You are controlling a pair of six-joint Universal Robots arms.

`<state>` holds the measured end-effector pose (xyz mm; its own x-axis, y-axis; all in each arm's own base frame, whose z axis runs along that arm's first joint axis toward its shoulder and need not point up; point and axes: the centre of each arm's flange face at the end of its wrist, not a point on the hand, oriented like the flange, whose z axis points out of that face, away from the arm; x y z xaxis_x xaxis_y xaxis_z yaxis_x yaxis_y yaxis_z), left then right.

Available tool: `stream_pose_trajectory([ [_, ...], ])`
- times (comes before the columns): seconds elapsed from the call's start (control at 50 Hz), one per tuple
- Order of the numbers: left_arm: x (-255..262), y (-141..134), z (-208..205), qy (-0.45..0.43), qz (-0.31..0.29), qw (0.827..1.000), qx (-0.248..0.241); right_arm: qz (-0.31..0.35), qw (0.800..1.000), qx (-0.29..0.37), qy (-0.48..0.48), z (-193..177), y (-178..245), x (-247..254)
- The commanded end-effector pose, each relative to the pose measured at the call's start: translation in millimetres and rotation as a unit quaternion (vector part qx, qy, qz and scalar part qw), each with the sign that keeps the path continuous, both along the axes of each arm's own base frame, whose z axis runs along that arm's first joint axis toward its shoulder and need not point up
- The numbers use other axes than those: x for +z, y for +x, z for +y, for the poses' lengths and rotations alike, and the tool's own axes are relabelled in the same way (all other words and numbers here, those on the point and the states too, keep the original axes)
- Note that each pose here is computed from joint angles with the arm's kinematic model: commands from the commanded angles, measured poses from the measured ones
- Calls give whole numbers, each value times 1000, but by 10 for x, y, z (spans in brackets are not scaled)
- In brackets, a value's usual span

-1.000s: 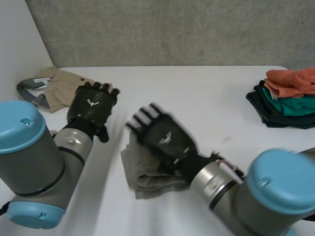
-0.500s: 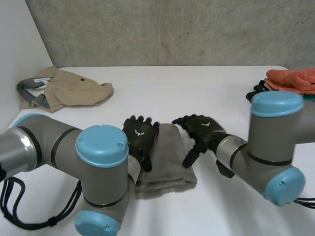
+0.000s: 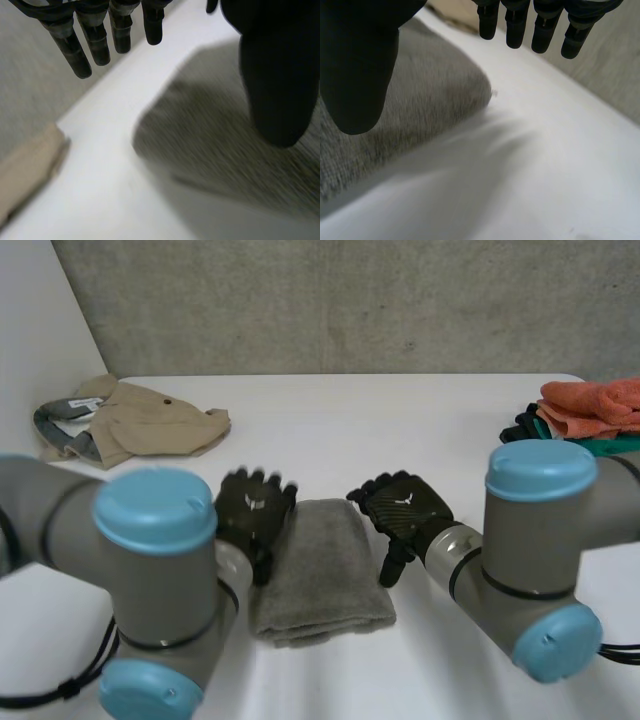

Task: Fold the laundry.

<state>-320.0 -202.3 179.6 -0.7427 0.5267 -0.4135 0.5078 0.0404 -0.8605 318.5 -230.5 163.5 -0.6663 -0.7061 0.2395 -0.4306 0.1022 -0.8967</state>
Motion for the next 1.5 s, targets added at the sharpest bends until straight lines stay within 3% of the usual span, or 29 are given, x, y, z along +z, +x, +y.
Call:
stream_pose_trajectory([
  [0.02, 541, -118, -181, -43, 80, 991, -101, -11, 996, 53, -70, 503, -3, 0],
  [0.1, 744, -203, -177, -34, 115, 972, -201, -5, 994, 77, -75, 741, -13, -205],
  [0.2, 852, -249, -138, -3, 137, 959, -247, -5, 992, 93, -81, 866, 24, -372],
  [0.52, 810, -288, -82, 12, 138, 957, -256, 4, 984, 96, -151, 654, 173, -666],
  [0.92, 788, -279, -80, 17, 138, 957, -254, -15, 980, 104, -169, 556, 276, -621],
  [1.04, 830, -260, -101, 10, 139, 958, -252, -48, 972, 123, -193, 499, 376, -493],
  [1.16, 946, -219, -159, -10, 144, 959, -244, -87, 958, 95, -255, 149, 474, -25],
  [1.3, 1297, -68, -271, -77, 165, 962, -203, -133, 931, 40, -337, -482, 345, 642],
  [1.38, 1351, -62, -291, -87, 177, 960, -197, -163, 915, 13, -368, -881, 144, 956],
  [1.5, 1347, -66, -278, -85, 178, 960, -197, -222, 883, -54, -410, -1526, -514, 1567],
])
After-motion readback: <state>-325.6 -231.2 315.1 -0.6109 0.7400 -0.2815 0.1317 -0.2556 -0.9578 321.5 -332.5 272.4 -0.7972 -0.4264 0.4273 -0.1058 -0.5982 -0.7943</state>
